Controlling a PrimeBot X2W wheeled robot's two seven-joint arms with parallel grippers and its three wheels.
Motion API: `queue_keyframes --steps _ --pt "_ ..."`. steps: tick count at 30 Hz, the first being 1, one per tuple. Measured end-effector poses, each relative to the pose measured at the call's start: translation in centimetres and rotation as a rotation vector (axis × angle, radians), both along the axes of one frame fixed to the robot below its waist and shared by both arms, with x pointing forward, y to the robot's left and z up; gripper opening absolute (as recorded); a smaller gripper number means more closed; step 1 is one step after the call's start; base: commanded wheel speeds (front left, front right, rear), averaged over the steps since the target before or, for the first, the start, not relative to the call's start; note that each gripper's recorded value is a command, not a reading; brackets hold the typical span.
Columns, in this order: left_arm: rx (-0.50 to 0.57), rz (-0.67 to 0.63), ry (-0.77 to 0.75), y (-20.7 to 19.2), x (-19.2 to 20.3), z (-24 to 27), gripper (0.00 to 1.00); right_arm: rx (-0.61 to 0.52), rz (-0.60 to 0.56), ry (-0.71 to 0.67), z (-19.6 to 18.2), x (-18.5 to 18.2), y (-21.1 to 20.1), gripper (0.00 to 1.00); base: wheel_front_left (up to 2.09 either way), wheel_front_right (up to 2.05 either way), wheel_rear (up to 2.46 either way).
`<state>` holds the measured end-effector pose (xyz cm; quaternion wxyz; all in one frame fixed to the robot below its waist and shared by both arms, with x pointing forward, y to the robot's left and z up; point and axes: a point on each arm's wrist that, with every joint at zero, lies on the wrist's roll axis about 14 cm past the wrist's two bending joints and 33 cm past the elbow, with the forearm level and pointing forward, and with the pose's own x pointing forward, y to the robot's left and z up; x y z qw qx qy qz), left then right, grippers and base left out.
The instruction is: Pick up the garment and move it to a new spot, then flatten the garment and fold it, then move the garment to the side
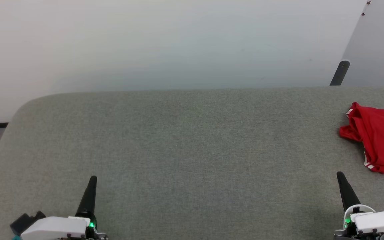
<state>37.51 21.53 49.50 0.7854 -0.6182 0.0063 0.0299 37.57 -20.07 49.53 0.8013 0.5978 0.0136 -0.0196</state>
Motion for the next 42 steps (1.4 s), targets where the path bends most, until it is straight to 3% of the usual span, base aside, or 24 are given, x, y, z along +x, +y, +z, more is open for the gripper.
queue_keyframes --steps 34,42 --pt "-0.237 -0.034 -0.041 -1.6 1.2 0.9 0.00 0.284 0.007 -0.035 0.8 1.1 0.0 0.00 0.00 0.00 0.00" --pt "-0.241 -0.034 -0.042 -1.6 1.3 1.0 0.00 0.289 0.008 -0.043 1.1 1.3 0.0 0.00 0.00 0.00 0.00"
